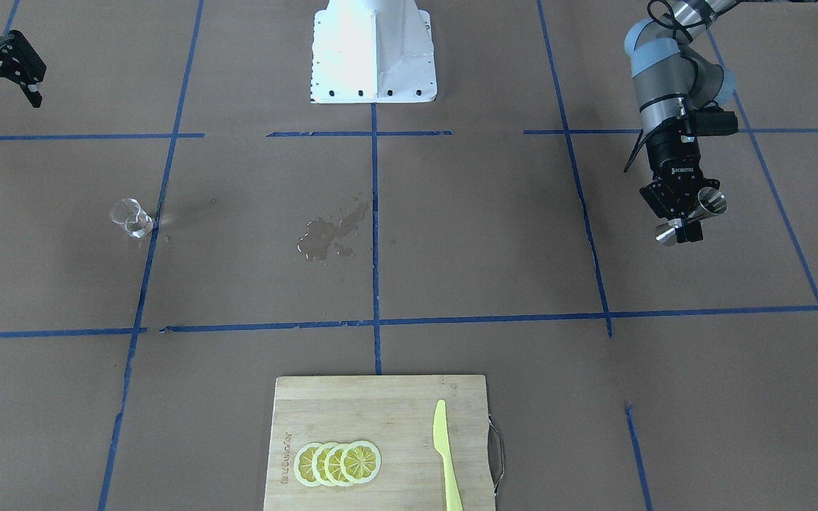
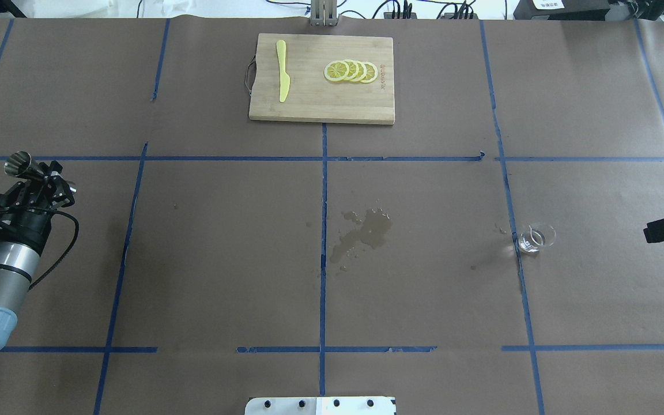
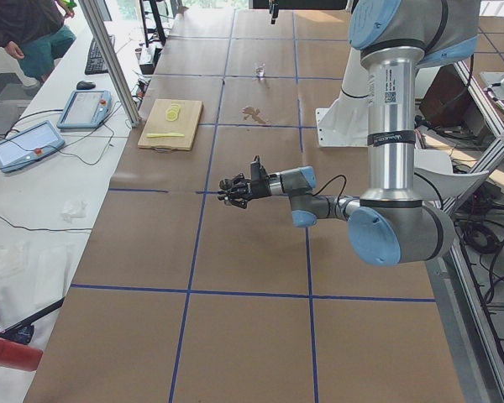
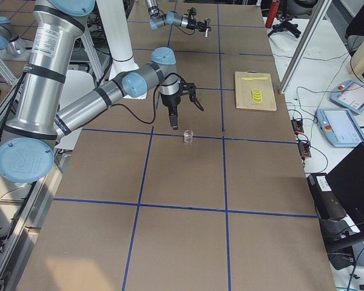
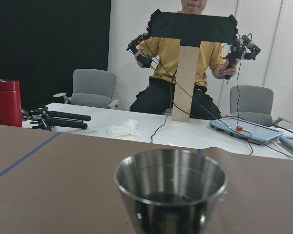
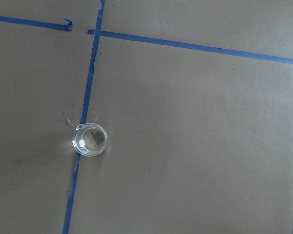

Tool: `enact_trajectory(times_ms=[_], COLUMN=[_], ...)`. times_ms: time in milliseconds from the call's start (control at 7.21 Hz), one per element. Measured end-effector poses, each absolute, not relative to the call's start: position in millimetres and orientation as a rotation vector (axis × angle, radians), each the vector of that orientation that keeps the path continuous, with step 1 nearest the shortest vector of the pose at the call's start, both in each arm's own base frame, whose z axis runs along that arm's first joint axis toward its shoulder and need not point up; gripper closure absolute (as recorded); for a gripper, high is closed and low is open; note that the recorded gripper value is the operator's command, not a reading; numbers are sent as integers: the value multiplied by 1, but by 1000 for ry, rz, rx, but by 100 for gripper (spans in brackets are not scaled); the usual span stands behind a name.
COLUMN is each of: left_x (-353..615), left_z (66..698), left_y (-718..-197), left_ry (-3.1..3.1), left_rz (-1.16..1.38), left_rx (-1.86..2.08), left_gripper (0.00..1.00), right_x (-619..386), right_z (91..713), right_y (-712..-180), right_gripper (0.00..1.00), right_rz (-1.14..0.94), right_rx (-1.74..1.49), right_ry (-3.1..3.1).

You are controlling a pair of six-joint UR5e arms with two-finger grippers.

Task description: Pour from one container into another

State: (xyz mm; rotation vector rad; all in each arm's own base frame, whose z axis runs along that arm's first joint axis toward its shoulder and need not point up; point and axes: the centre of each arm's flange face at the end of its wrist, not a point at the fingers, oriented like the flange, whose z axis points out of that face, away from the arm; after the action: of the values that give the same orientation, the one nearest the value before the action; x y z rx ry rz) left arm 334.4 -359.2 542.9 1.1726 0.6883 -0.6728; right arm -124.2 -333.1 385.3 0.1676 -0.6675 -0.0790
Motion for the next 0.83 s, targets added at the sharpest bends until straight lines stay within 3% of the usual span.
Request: enact_trajectory(times_ms=[832], left_x=[359], left_z=[542], left_y=[-336], left_ry=[670], left_rz=[-687], left_rx=[1214], left_gripper=[100], right_x=[-93], right_z=[411], right_y=[-349], right_gripper=[0], right_rz=[-111], right_rx=[165], right_ry=[-679])
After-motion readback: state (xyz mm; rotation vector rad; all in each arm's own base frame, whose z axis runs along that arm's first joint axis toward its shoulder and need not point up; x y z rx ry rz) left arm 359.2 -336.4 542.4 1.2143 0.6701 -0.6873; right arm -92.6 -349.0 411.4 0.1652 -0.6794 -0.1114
